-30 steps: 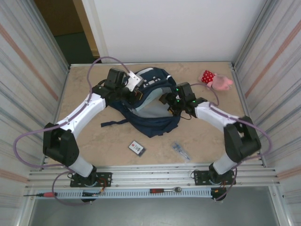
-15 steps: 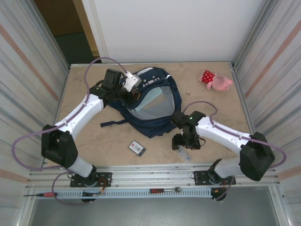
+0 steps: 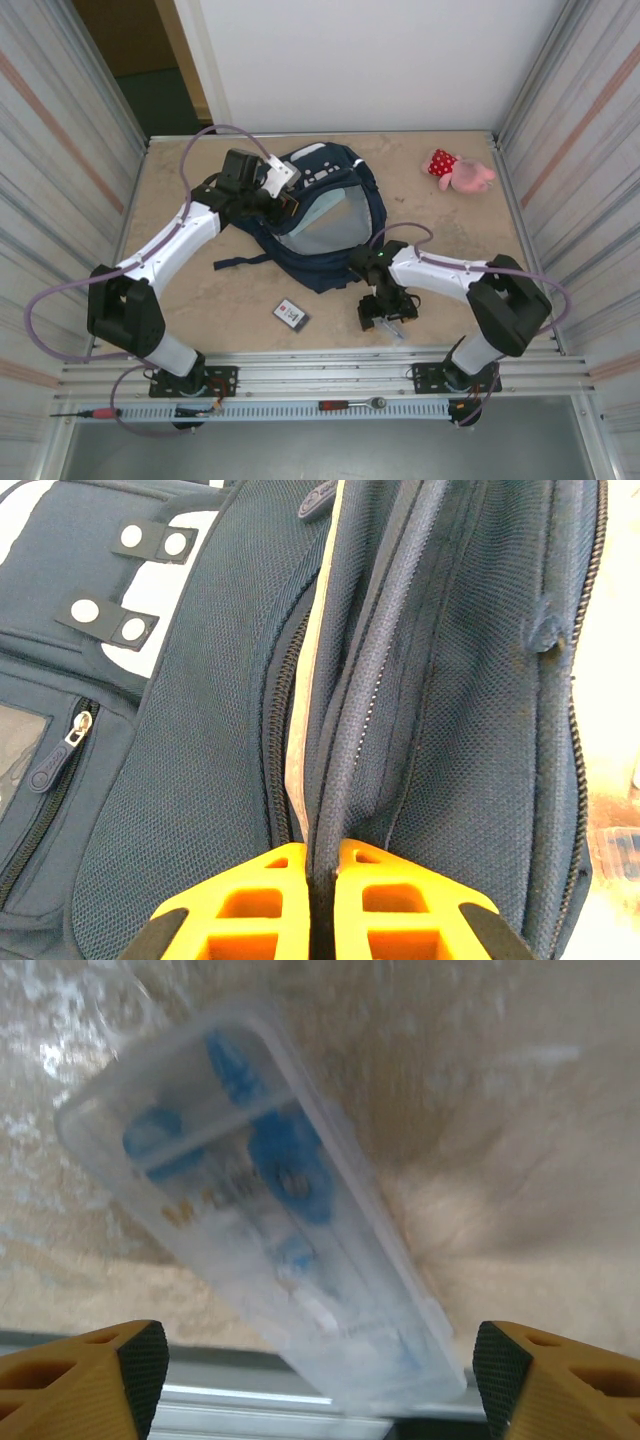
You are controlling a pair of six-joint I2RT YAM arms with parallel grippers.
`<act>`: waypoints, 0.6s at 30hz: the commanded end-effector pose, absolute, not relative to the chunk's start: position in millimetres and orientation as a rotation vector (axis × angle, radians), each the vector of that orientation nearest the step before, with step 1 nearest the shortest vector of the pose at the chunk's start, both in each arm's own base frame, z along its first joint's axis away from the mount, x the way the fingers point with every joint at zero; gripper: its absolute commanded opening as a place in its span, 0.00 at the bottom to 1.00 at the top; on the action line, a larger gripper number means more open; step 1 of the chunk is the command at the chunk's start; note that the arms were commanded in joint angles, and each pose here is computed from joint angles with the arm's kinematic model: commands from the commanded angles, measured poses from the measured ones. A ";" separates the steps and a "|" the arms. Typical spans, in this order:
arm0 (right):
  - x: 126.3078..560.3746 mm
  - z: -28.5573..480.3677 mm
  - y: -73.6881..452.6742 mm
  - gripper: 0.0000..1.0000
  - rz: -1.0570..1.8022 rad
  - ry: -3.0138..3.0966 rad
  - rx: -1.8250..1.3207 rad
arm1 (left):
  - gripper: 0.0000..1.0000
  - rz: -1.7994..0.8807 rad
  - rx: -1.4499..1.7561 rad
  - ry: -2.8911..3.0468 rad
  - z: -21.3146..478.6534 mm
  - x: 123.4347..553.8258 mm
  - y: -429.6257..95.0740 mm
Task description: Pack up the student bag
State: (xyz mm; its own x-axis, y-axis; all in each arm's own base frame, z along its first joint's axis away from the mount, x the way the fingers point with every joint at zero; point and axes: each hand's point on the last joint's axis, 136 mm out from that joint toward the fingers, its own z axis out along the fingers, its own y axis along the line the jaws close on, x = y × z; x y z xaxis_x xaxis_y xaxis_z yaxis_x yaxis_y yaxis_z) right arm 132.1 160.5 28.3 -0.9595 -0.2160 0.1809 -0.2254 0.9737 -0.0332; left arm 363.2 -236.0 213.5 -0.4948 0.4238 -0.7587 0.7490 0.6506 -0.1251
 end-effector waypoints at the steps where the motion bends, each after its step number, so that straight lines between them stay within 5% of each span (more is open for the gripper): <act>1: 147.7 18.3 165.0 0.78 0.105 -2.974 0.401 | 0.01 -0.603 0.889 2.066 242.2 361.2 -233.4; 10: 160.0 2.4 159.7 0.51 0.066 -3.002 0.304 | 0.01 -0.609 0.890 2.063 242.1 359.6 -233.5; 18: 172.3 53.1 165.8 0.33 -0.153 -3.094 0.083 | 0.01 -0.614 0.892 2.052 245.3 357.5 -237.5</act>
State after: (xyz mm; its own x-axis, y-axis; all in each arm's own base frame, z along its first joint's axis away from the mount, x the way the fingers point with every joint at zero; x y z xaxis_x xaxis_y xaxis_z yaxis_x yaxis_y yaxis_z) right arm 160.5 163.7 26.0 -0.9841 -0.1402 0.1091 -0.1360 0.9897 0.0451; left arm 360.8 -235.5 216.5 -0.4898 0.4201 -0.7639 0.7509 0.6486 -0.1247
